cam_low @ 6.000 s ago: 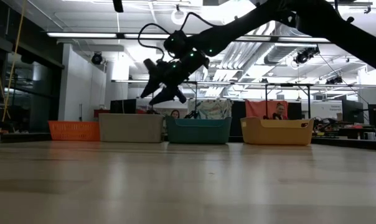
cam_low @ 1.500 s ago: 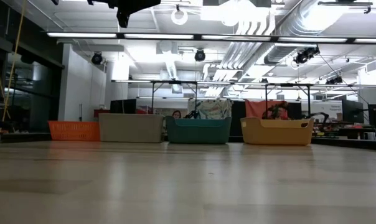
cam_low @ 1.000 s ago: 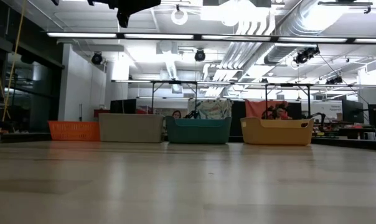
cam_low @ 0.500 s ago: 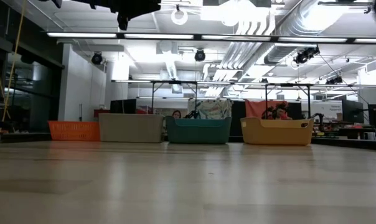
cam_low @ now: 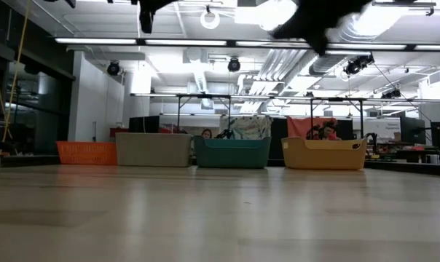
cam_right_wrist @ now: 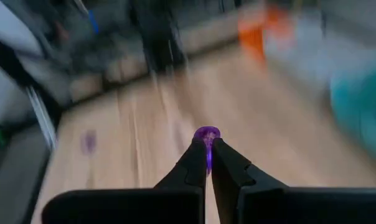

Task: Sort Halloween decoration
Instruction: Put the violet witch hat into the gray bin

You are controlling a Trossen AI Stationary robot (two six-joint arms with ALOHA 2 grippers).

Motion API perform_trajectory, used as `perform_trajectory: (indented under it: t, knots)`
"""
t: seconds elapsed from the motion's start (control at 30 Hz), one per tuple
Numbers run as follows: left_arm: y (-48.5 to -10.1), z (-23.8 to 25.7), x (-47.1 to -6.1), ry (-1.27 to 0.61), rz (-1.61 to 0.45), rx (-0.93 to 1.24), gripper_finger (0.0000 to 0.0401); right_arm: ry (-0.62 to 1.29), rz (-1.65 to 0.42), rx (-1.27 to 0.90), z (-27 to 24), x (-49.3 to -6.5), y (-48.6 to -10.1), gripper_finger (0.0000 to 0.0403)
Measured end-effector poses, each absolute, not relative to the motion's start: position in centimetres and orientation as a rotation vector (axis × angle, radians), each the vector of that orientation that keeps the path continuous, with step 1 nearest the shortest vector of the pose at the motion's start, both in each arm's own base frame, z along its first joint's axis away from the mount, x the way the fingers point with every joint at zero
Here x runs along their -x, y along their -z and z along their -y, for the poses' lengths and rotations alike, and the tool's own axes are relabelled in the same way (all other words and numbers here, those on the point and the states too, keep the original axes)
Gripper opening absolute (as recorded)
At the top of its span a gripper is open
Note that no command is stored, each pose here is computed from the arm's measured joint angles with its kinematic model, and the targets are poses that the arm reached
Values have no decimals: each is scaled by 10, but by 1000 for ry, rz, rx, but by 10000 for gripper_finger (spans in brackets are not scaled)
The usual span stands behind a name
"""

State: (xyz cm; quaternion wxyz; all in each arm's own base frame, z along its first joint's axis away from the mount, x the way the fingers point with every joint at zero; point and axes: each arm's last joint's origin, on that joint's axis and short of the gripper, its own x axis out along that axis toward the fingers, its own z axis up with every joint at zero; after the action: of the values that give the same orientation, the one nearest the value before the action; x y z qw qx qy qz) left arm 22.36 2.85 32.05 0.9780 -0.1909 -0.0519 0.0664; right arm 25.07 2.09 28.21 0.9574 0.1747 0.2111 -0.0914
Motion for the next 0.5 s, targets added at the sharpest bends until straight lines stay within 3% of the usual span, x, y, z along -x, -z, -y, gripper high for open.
perform_trajectory:
  t: [0.17, 0.5]
  knots:
    - [-328, -28, -223, -108, 177, 406, 83, 87, -128, -283, 22, -273, -302, 1]
    - [-328, -28, -223, -113, 180, 356, 83, 71, -42, -232, 49, -287, -298, 0]
